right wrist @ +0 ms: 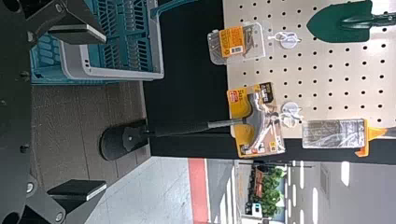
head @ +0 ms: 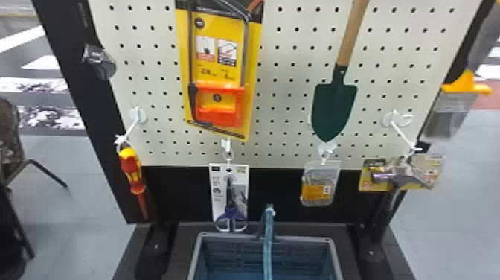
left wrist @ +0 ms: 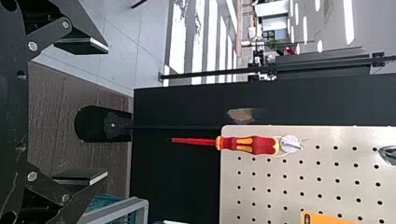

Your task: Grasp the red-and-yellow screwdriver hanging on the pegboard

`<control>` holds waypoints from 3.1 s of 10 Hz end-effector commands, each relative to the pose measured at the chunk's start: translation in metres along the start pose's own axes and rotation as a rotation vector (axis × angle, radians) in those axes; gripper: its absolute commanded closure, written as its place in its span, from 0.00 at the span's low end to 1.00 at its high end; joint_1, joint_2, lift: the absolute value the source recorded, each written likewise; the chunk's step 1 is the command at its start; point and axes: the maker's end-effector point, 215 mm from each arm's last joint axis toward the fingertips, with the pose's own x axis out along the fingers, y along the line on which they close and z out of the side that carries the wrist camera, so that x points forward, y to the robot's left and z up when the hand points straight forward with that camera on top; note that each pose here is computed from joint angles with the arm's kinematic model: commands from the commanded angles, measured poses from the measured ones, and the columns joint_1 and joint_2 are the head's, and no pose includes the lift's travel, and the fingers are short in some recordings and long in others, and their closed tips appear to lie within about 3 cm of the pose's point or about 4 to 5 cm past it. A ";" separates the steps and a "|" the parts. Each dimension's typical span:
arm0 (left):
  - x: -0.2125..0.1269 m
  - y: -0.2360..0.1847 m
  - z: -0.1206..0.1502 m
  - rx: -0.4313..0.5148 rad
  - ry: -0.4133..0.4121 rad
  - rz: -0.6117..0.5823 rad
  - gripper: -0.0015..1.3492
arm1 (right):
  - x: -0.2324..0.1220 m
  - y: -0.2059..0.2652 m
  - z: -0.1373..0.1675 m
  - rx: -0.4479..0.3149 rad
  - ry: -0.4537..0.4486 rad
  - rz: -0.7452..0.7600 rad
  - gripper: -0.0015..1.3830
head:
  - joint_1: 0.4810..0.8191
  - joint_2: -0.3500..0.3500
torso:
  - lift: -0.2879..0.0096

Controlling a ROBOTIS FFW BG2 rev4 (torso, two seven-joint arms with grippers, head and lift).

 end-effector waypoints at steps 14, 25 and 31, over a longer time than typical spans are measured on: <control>0.050 0.000 0.033 0.085 -0.070 -0.121 0.26 | 0.000 -0.001 -0.002 0.004 0.005 -0.002 0.14 | 0.20 0.50 | 0.63; 0.171 0.002 0.098 0.218 -0.166 -0.393 0.26 | 0.008 0.009 -0.003 0.001 -0.009 0.037 0.14 | 0.20 0.50 | 0.63; 0.206 -0.049 0.118 0.247 -0.142 -0.647 0.25 | 0.010 0.014 -0.007 -0.001 -0.005 0.050 0.14 | 0.20 0.50 | 0.63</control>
